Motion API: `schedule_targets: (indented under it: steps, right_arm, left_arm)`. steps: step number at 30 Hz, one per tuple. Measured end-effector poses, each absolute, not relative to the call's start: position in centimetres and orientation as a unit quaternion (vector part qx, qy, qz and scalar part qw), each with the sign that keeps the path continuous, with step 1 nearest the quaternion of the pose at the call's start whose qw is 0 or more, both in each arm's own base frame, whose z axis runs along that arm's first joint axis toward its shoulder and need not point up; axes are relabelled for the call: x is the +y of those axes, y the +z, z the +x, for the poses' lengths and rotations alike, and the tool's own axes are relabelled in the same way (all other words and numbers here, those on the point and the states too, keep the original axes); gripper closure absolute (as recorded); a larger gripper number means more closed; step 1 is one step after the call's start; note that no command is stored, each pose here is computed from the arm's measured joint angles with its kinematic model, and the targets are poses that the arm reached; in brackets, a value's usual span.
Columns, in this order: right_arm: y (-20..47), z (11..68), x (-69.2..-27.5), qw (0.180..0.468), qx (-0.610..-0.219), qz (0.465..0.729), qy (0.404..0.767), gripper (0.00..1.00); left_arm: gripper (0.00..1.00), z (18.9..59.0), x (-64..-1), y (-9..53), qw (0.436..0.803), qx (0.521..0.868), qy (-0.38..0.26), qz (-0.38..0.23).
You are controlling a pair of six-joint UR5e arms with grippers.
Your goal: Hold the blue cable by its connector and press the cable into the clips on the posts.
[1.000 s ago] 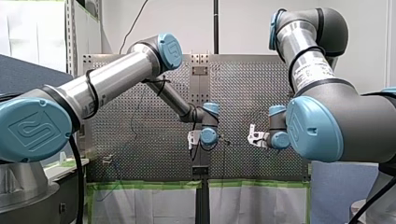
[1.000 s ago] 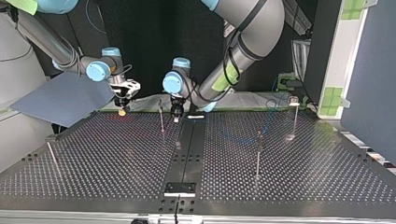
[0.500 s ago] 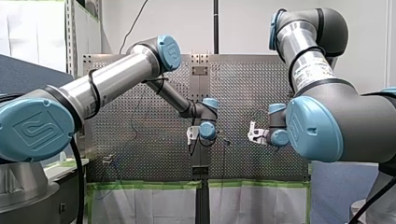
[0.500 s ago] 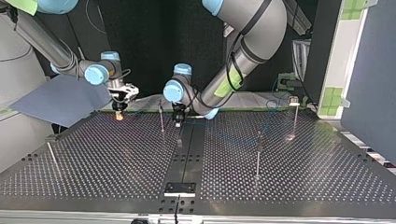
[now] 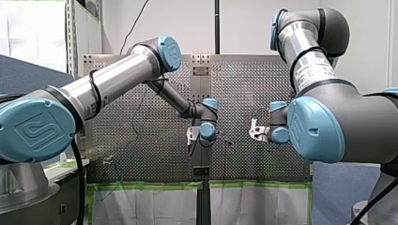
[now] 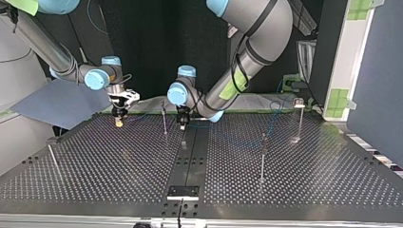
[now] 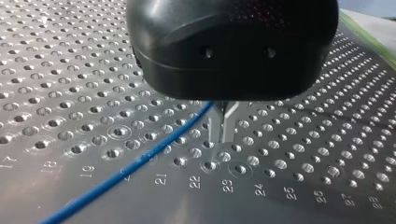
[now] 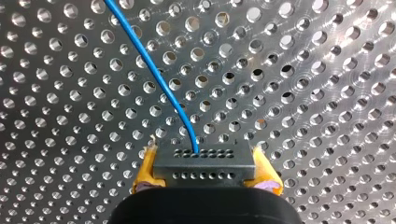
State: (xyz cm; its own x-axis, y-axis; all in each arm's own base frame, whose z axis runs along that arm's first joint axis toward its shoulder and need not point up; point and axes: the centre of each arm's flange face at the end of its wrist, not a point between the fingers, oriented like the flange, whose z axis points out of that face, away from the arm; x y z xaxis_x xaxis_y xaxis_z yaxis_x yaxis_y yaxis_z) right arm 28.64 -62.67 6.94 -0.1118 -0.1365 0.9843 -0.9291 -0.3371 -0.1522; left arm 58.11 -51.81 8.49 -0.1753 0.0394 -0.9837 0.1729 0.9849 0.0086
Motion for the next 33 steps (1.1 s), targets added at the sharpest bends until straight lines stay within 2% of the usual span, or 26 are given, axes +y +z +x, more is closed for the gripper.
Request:
schedule_targets:
  steps: [1,3,4,5,6,7,8,9,10,11,12,23,33]
  right_arm:
    - [6.9,28.6,-62.7,0.34,-0.465,0.573,0.583,1.0]
    - [6.9,28.7,-62.7,0.339,-0.465,0.573,0.583,1.0]
    - [6.9,28.7,-62.7,0.339,-0.465,0.573,0.583,1.0]
    - [6.9,28.7,-62.7,0.339,-0.465,0.573,0.583,1.0]
    - [6.9,28.7,-62.7,0.339,-0.465,0.573,0.583,1.0]
    - [6.9,28.6,-62.7,0.339,-0.465,0.573,0.583,1.0]
    - [6.9,28.6,-62.7,0.339,-0.465,0.573,0.583,1.0]
    - [6.9,28.6,-62.7,0.338,-0.466,0.573,0.584,1.0]
    - [6.9,28.6,-62.7,0.338,-0.466,0.573,0.584,1.0]
    - [6.9,28.6,-62.7,0.337,-0.466,0.573,0.584,1.0]
    - [6.9,28.6,-62.7,0.336,-0.466,0.573,0.585,1.0]
    - [7.0,28.6,-62.7,0.332,-0.467,0.571,0.588,1.0]
    - [6.9,28.5,-62.7,0.329,-0.47,0.572,0.586,1.0]
  left_arm:
    - [0.89,58.1,-51.8,8.5,0.638,0.765,-0.051,0.071]
    - [0.77,58.1,-51.7,8.5,0.638,0.765,-0.049,0.073]
    - [0.77,58.2,-51.7,8.5,0.638,0.765,-0.047,0.073]
    - [0.69,58.2,-51.7,8.5,0.638,0.765,-0.046,0.073]
    - [0.53,58.2,-51.6,8.5,0.639,0.765,-0.044,0.073]
    - [0.53,58.2,-51.6,8.5,0.639,0.765,-0.041,0.073]
    - [0.37,58.2,-51.5,8.5,0.64,0.764,-0.036,0.073]
    - [0.26,58.2,-51.5,8.6,0.64,0.764,-0.032,0.073]
    - [0.26,58.2,-51.4,8.6,0.641,0.763,-0.028,0.073]
    - [0.07,58.3,-51.4,8.6,0.642,0.762,-0.022,0.073]
    - [0.0,58.2,-51.3,8.6,0.643,0.762,-0.018,0.073]
    - [0.0,57.6,-50.9,8.4,0.631,0.771,0.022,0.079]
    - [0.0,54.7,-52.0,7.2,0.593,0.796,0.003,0.119]
